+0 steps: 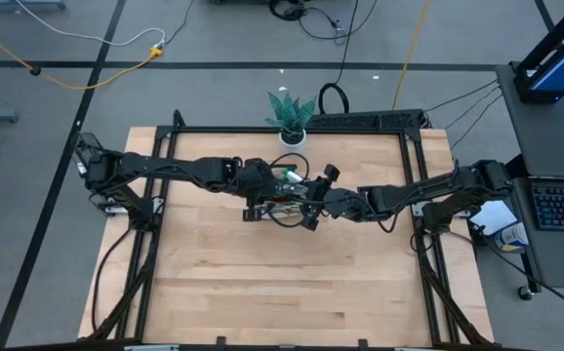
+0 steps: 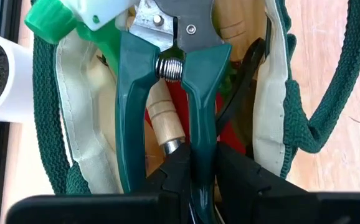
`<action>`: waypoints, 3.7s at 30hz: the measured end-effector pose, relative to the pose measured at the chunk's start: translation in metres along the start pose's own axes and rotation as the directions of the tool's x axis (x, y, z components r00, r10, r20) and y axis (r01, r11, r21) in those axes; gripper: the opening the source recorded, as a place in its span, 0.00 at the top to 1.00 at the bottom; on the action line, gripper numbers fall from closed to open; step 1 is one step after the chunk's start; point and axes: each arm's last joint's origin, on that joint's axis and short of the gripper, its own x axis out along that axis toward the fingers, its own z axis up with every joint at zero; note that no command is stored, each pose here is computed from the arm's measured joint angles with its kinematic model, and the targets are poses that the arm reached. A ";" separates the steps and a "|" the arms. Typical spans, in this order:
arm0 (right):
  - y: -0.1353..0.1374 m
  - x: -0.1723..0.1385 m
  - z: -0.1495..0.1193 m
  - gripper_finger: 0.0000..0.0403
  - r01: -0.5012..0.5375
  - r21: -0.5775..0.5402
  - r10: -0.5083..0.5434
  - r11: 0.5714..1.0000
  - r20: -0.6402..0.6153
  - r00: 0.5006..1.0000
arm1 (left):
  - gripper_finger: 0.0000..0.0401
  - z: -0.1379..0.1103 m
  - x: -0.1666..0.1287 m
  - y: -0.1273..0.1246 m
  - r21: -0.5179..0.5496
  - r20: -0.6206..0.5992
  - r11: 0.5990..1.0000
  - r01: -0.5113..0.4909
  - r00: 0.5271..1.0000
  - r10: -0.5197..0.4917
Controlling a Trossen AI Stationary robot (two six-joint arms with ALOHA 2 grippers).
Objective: Pick & Place Garden tools in Gardening bag
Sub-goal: Put the green shear scissors into the brown gardening bag
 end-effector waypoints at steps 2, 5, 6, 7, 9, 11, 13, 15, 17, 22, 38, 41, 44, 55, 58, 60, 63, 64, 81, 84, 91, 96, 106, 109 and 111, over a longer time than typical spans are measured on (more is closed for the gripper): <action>0.000 0.000 0.000 0.63 0.001 -0.010 -0.001 1.000 0.000 1.000 | 0.82 0.000 0.000 0.000 0.000 -0.002 1.000 0.000 1.000 0.000; -0.003 0.002 0.000 0.63 0.010 -0.028 -0.011 1.000 -0.002 1.000 | 0.80 0.000 0.000 0.000 0.000 -0.004 1.000 0.001 1.000 -0.001; -0.005 0.003 -0.001 0.63 0.015 -0.023 -0.015 1.000 -0.003 1.000 | 0.80 0.000 0.000 0.000 0.000 -0.005 1.000 0.001 1.000 -0.001; -0.006 0.004 -0.003 0.63 0.021 -0.021 -0.021 1.000 -0.008 1.000 | 0.79 -0.001 0.000 0.000 0.001 -0.005 1.000 0.001 1.000 -0.001; -0.010 0.007 -0.009 0.63 0.032 -0.027 -0.033 0.999 -0.027 0.999 | 0.78 -0.001 0.000 0.000 0.004 -0.006 1.000 0.000 1.000 0.000; -0.013 0.009 -0.018 0.63 0.044 -0.030 -0.046 0.999 -0.050 0.998 | 0.78 -0.001 0.000 0.000 0.012 -0.006 1.000 0.000 1.000 0.000; -0.016 0.011 -0.025 0.63 0.054 -0.025 -0.055 0.998 -0.061 0.997 | 0.78 -0.001 -0.001 0.000 0.020 -0.004 1.000 -0.003 1.000 0.003; -0.017 0.013 -0.031 0.63 0.059 -0.029 -0.061 0.998 -0.071 0.996 | 0.78 -0.001 -0.003 0.000 0.018 0.002 1.000 -0.004 1.000 0.004; -0.017 0.013 -0.037 0.63 0.061 -0.037 -0.063 0.997 -0.086 0.994 | 0.78 -0.001 -0.009 0.000 0.004 0.013 1.000 -0.006 1.000 0.006; -0.017 0.014 -0.045 0.63 0.058 -0.066 -0.061 0.996 -0.041 0.997 | 0.78 -0.004 -0.024 0.001 0.002 0.022 1.000 -0.006 1.000 0.006; -0.017 0.015 -0.044 0.63 0.068 -0.158 -0.056 0.985 0.081 0.995 | 0.78 0.022 -0.045 0.014 -0.056 0.350 0.996 -0.065 0.933 0.081; -0.017 0.015 -0.047 0.63 0.063 -0.176 -0.055 0.982 0.051 0.997 | 0.78 0.022 -0.034 0.013 -0.053 0.325 0.997 -0.059 0.943 0.073; -0.017 0.015 -0.048 0.63 0.061 -0.177 -0.055 0.982 0.041 0.998 | 0.78 0.022 -0.022 0.013 -0.042 0.292 0.997 -0.062 0.954 0.071; -0.005 -0.005 -0.043 0.63 0.015 -0.444 0.009 0.896 0.052 0.999 | 0.78 0.019 -0.001 0.013 -0.047 0.207 0.997 -0.057 0.976 0.066; -0.005 -0.013 -0.042 0.63 -0.038 -0.526 0.063 0.849 0.030 0.998 | 0.78 0.017 0.000 0.016 -0.063 0.189 0.997 -0.053 0.980 0.064; -0.005 -0.018 -0.043 0.63 -0.137 -0.574 0.167 0.808 -0.001 0.986 | 0.78 0.015 0.001 0.018 -0.067 0.175 0.996 -0.054 0.982 0.065; -0.003 -0.019 -0.043 0.63 -0.253 -0.591 0.304 0.766 -0.014 0.953 | 0.78 0.014 0.001 0.020 -0.080 0.173 0.995 -0.054 0.983 0.068; -0.003 -0.019 -0.043 0.63 -0.263 -0.593 0.315 0.761 -0.016 0.949 | 0.78 0.015 -0.001 0.020 -0.091 0.181 0.994 -0.055 0.981 0.071; -0.031 0.000 -0.063 0.64 -0.328 -0.573 0.302 0.751 -0.143 0.942 | 0.78 0.017 -0.013 0.016 -0.087 0.220 0.995 -0.056 0.973 0.074; -0.033 0.002 -0.068 0.69 -0.309 -0.605 0.294 0.733 -0.127 0.947 | 0.78 0.017 -0.013 0.016 -0.084 0.223 0.995 -0.057 0.972 0.075; -0.037 0.004 -0.071 0.96 -0.274 -0.646 0.284 0.712 -0.092 0.955 | 0.78 0.019 -0.014 0.017 -0.087 0.242 0.994 -0.060 0.967 0.080; -0.038 0.005 -0.071 0.98 -0.272 -0.645 0.281 0.714 -0.092 0.955 | 0.78 0.028 -0.017 0.019 -0.101 0.335 0.992 -0.073 0.937 0.103; -0.030 0.001 -0.068 0.99 -0.264 -0.669 0.306 0.695 -0.058 0.950 | 0.78 0.045 0.000 0.016 0.005 0.506 0.986 0.164 0.850 -0.144; -0.027 0.000 -0.066 1.00 -0.251 -0.691 0.317 0.678 -0.033 0.948 | 0.78 0.049 0.015 0.016 0.010 0.519 0.989 0.149 0.844 -0.132; -0.025 -0.001 -0.066 1.00 -0.254 -0.693 0.322 0.675 -0.034 0.946 | 0.78 0.051 0.023 0.016 0.014 0.535 0.990 0.142 0.835 -0.127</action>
